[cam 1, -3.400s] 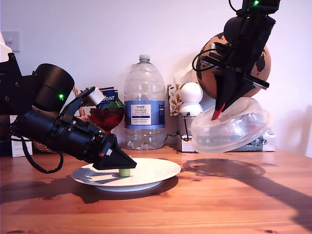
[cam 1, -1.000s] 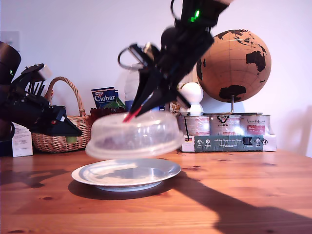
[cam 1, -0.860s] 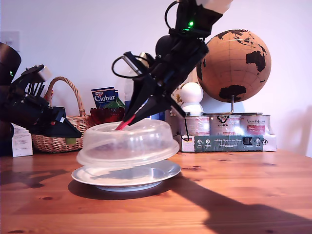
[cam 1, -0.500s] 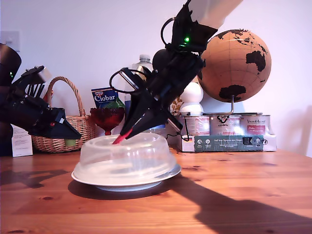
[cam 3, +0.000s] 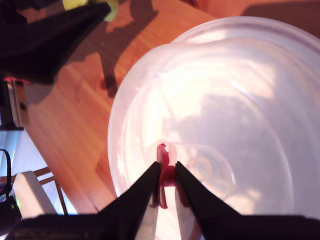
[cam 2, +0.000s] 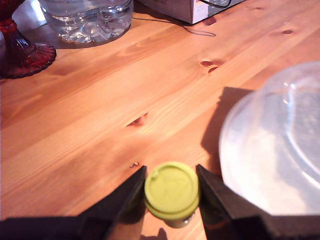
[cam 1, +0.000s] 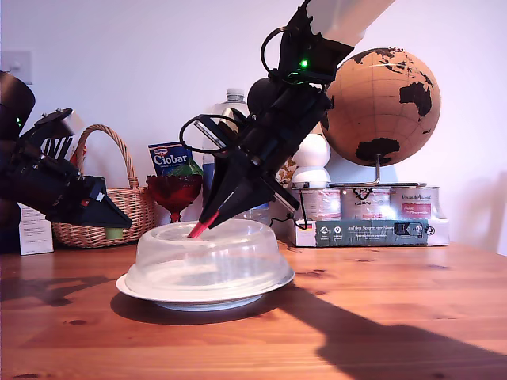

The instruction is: Lift the plastic dome with your left arm while removing the green coffee capsule from the plate using your right arm.

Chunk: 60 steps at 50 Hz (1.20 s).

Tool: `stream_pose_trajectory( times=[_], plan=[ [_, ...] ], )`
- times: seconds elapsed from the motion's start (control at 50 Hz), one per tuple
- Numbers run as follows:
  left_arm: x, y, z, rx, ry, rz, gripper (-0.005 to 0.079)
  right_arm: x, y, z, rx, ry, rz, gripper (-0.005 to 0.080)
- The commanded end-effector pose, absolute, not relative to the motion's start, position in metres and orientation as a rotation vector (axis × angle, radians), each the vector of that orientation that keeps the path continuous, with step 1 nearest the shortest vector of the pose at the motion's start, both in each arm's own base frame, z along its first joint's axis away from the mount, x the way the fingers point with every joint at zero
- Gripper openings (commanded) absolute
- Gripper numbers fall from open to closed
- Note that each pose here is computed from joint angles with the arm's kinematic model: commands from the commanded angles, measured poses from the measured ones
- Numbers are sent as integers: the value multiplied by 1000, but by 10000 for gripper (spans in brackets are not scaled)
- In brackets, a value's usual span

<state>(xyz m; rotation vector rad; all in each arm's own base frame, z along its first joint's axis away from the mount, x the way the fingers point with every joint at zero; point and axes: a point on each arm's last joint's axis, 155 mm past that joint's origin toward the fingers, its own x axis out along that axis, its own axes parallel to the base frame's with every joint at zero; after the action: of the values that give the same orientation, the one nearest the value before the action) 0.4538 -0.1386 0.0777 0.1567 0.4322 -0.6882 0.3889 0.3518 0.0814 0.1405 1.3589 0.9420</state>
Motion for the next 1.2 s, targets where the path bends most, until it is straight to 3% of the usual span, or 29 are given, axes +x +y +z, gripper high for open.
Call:
stream_pose_trajectory(
  times=[0.0,0.12,0.36,0.58,0.84,1.18],
  plan=[
    [453,-137,76,154,434,-686,193,388,352,77,127,1369,937,-13],
    [453,-137,76,154,434,-686,193,390,348,73,107,1373,909,1],
    [453,-137,76,154,434,-686,193,390,347,72,103,1375,901,185],
    [453,-137,76,154,434,-686,193,390,347,73,121,1385,889,305],
    [452,-136,72,153,454,-681,193,390,342,80,127,1401,877,356],
    [447,-132,60,150,509,-670,193,408,342,126,135,1323,886,361]
  ],
)
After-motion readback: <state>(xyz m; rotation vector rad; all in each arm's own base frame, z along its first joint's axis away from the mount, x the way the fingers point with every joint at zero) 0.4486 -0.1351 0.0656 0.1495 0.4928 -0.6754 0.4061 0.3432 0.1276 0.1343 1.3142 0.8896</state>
